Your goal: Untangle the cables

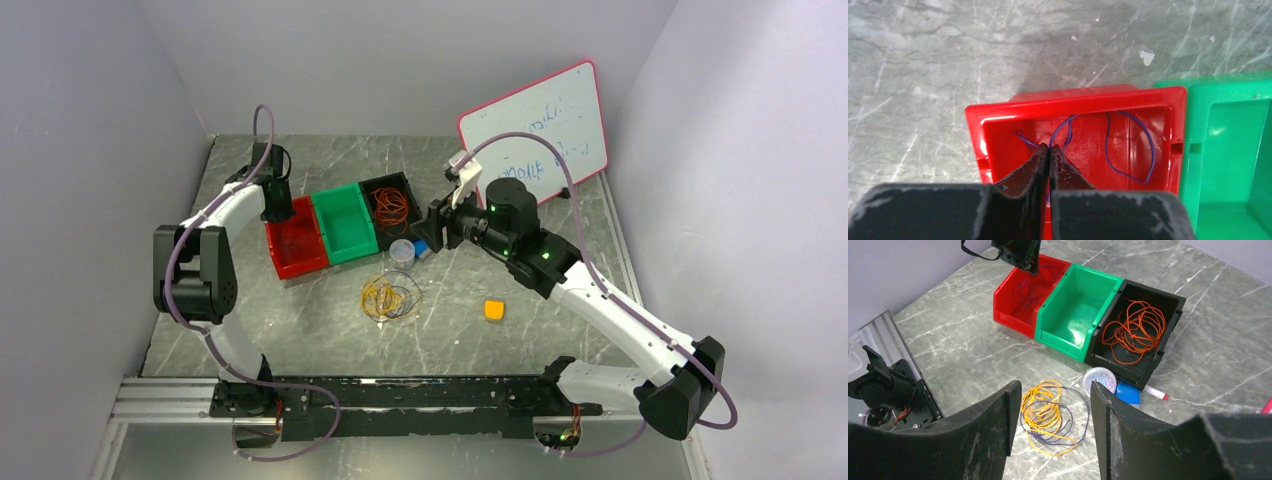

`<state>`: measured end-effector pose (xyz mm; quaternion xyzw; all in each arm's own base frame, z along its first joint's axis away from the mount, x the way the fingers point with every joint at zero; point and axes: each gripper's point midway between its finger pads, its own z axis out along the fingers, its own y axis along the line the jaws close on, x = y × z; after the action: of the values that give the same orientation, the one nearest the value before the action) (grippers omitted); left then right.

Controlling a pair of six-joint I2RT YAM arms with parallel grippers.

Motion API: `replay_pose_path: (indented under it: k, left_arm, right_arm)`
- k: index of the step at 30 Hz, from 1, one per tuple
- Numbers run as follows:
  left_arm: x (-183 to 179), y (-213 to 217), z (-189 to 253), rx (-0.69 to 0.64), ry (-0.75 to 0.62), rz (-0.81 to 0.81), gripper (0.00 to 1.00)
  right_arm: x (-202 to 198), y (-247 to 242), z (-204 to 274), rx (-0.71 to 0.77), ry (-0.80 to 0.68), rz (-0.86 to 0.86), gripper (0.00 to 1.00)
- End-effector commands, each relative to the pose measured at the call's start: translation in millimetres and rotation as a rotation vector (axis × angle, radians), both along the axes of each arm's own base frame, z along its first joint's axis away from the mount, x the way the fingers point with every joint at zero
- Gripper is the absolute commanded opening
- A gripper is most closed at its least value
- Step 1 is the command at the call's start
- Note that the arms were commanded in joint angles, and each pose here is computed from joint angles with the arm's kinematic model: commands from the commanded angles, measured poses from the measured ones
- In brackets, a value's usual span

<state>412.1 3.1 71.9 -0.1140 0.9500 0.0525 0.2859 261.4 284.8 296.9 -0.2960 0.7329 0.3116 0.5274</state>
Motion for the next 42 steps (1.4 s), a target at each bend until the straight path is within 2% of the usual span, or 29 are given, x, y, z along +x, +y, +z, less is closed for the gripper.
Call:
replay_pose_path:
  k: [1,6,10,14,19,23,30,34,38,42]
  left_arm:
    - [8.6,-8.4,-1.0,-0.05,0.019,-0.041,0.07]
    - [6.0,-10.9,0.4,-0.06,0.018,-0.054,0.19]
    - [3.7,-13.2,21.0,-0.074,-0.041,-0.061,0.32]
    - [-3.0,-16.8,52.9,-0.089,-0.128,-0.079,0.41]
    - [-18.2,-21.5,86.0,-0.095,-0.214,-0.106,0.48]
    - [-39.7,-45.6,101.9,-0.137,-0.259,-0.144,0.5]
    - [-92.7,-135.0,98.5,-0.307,-0.286,-0.276,0.5]
    - [-119.9,-190.1,89.2,-0.442,-0.291,-0.417,0.5]
    - [-143.8,-232.3,68.3,-0.516,-0.225,-0.574,0.46]
    - [-155.6,-253.5,47.6,-0.479,-0.165,-0.669,0.44]
  right_arm:
    - [-3.2,-0.9,6.7,0.027,-0.01,0.007,0.57]
    - [-2.0,-0.9,0.4,0.018,0.005,-0.001,0.57]
    - [2.1,-3.9,-6.2,0.026,0.027,-0.042,0.57]
    - [11.8,-16.0,-15.0,0.065,0.065,-0.169,0.57]
    - [21.3,-33.7,-37.8,0.105,0.141,-0.335,0.59]
    - [23.6,-43.2,-70.7,0.077,0.254,-0.441,0.6]
    - [0.8,-31.2,-134.6,-0.014,0.464,-0.377,0.6]
    - [-7.6,-29.2,-160.8,-0.034,0.515,-0.355,0.6]
    - [-11.2,-25.2,-175.8,-0.072,0.539,-0.321,0.6]
    - [-14.4,-19.8,-183.3,-0.085,0.555,-0.282,0.59]
